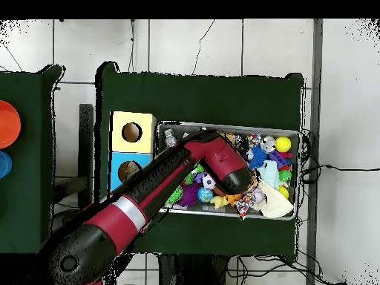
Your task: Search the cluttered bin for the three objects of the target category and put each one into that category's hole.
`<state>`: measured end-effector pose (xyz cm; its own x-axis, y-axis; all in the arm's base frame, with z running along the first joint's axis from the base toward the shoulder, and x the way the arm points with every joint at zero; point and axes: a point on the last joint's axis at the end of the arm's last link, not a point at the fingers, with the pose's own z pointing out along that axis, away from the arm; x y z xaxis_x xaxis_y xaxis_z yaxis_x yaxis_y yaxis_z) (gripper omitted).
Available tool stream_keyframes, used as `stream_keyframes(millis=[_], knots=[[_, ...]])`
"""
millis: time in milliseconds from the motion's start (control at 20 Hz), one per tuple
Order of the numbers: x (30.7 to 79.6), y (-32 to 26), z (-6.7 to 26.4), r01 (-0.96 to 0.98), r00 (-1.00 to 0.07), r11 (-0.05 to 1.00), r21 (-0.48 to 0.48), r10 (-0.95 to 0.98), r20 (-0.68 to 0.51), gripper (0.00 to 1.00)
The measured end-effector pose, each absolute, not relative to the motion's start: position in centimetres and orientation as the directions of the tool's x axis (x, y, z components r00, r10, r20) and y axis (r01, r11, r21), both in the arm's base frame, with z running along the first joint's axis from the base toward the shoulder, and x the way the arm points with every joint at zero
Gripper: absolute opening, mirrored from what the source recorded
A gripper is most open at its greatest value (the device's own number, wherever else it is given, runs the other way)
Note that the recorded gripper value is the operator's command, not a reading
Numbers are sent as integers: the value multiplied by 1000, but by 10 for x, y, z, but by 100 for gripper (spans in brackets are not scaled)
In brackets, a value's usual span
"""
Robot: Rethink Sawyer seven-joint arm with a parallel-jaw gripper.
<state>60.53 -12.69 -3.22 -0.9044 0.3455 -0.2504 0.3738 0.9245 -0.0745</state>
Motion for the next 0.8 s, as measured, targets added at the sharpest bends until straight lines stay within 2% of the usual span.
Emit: stream_keyframes(millis=[600,800], knots=[[596,-130,-43,364,-915,926,-98,336,-225,100],[591,-134,-42,335,-933,934,-123,310,-182,100]])
